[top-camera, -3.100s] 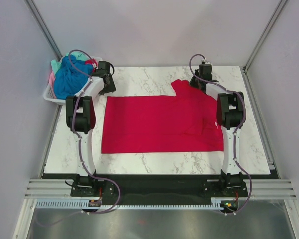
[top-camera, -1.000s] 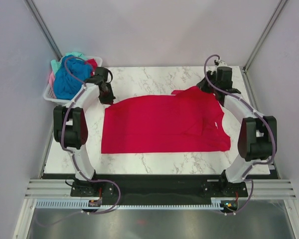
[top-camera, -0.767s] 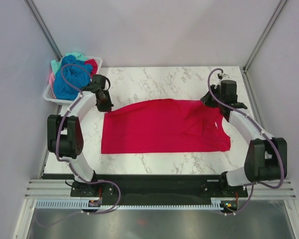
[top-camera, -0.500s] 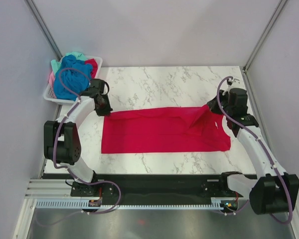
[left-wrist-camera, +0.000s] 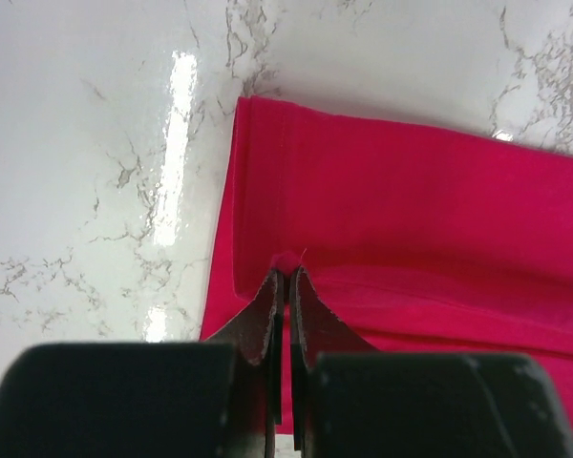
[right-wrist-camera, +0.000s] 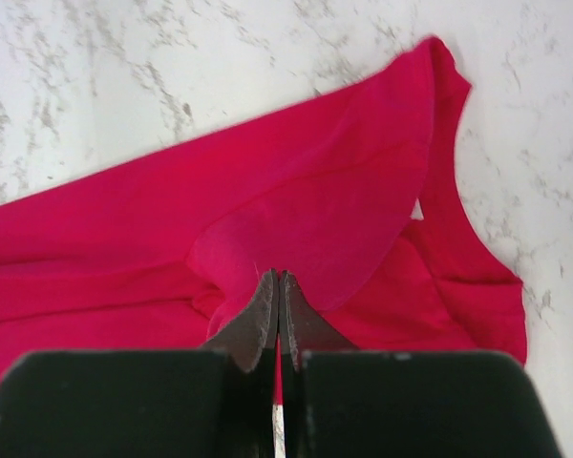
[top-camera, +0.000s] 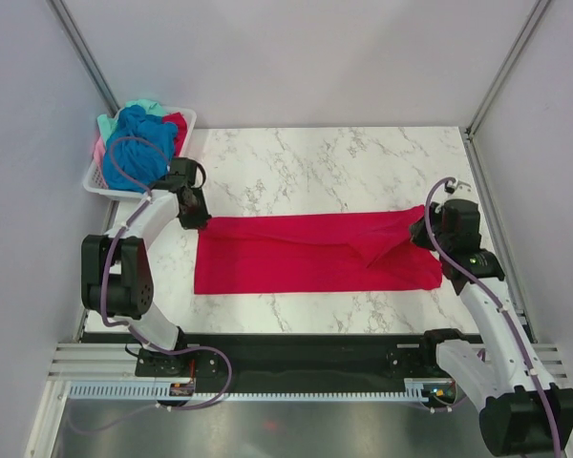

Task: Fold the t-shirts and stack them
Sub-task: Fold the tshirt

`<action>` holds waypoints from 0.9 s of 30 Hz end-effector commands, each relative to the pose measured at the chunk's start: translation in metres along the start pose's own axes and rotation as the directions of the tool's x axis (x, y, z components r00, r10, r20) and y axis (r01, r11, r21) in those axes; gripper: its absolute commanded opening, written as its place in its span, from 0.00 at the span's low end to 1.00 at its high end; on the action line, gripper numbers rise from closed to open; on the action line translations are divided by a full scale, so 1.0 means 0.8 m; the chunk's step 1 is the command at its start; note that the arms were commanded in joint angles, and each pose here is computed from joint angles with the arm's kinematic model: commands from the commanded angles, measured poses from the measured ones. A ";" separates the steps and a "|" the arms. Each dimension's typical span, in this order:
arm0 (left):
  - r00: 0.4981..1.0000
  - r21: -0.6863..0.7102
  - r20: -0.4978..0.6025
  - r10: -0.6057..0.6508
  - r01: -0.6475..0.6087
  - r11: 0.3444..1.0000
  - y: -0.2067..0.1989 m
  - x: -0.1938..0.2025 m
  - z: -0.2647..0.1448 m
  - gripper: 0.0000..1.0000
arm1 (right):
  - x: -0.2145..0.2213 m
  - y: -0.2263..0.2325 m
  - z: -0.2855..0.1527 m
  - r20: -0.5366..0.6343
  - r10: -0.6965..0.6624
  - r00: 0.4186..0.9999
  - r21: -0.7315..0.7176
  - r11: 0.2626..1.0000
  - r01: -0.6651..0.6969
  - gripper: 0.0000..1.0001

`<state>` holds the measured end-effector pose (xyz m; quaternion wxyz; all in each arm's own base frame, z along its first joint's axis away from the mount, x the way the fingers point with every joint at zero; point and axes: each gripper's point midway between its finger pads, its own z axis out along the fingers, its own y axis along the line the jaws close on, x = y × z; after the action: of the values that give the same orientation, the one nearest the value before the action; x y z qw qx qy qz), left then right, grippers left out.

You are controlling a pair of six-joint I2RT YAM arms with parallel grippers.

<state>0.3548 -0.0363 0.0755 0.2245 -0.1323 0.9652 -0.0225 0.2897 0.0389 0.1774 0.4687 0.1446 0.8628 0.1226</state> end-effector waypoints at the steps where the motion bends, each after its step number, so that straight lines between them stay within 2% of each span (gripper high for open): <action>1: 0.999 -0.031 0.043 0.034 -0.033 0.999 0.011 -0.007 -0.005 0.02 | 0.027 -0.029 0.000 -0.008 0.054 0.999 0.102 0.993 -0.053 0.00; 2: 0.999 -0.034 0.039 0.035 -0.033 0.999 0.012 -0.005 -0.004 0.02 | 0.027 -0.035 -0.002 0.010 0.073 0.997 0.125 0.989 -0.074 0.00; 4: 0.999 -0.027 0.035 0.030 -0.029 0.999 0.011 -0.001 -0.005 0.13 | 0.040 -0.046 0.000 0.010 0.150 0.989 0.176 0.973 -0.149 0.00; 5: 0.999 -0.022 0.033 0.025 -0.025 0.999 0.010 0.000 -0.005 0.20 | 0.047 -0.059 -0.004 0.018 0.180 0.984 0.232 0.956 -0.179 0.03; 6: 0.999 -0.020 0.038 0.022 -0.021 1.000 0.010 -0.001 -0.007 0.42 | 0.053 -0.064 -0.005 0.037 0.256 0.966 0.258 0.931 -0.257 0.12; 7: 0.998 -0.035 0.054 0.015 -0.013 0.999 0.013 -0.003 -0.011 0.57 | 0.070 -0.073 -0.003 0.027 0.287 0.958 0.282 0.917 -0.283 0.25; 8: 0.998 -0.045 0.063 0.003 0.000 0.999 0.015 -0.004 -0.013 0.68 | 0.073 -0.075 -0.006 0.051 0.315 0.948 0.278 0.907 -0.317 0.66; 9: 0.997 -0.052 0.074 0.001 0.003 0.999 0.017 -0.006 -0.016 0.78 | 0.087 -0.080 -0.004 0.054 0.364 0.930 0.291 0.885 -0.364 0.76; 10: 0.996 -0.078 0.091 -0.003 0.011 0.997 0.023 -0.009 -0.019 0.81 | 0.087 -0.081 -0.006 0.072 0.382 0.922 0.283 0.878 -0.386 0.84; 12: 0.992 -0.091 0.129 -0.015 0.026 0.996 0.027 -0.016 -0.031 0.83 | 0.087 -0.084 -0.007 0.094 0.405 0.909 0.289 0.863 -0.415 0.87; 16: 0.988 -0.076 0.155 -0.002 0.014 0.997 0.020 -0.021 -0.039 0.82 | 0.072 -0.073 -0.008 0.095 0.390 0.916 0.252 0.880 -0.402 0.86; 20: 0.982 -0.069 0.159 0.102 -0.092 0.993 -0.012 -0.017 -0.041 0.81 | 0.058 -0.048 -0.001 0.060 0.352 0.934 0.167 0.919 -0.357 0.81; 23: 0.981 -0.030 0.128 0.144 -0.142 0.989 -0.036 -0.003 -0.034 0.81 | 0.065 -0.026 0.012 0.010 0.333 0.943 0.110 0.937 -0.332 0.81; 25: 0.983 -0.008 0.094 0.158 -0.157 0.987 -0.047 0.005 -0.024 0.81 | 0.090 -0.023 0.028 -0.068 0.322 0.944 0.141 0.940 -0.310 0.81; 27: 0.984 0.039 0.049 0.171 -0.173 0.984 -0.064 0.015 -0.014 0.82 | 0.102 -0.020 0.042 -0.097 0.324 0.941 0.147 0.940 -0.309 0.81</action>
<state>0.3395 -0.0756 0.0861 0.2521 -0.0607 0.9658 0.0004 0.2573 0.0413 0.0882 0.3775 0.3172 0.8612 0.1232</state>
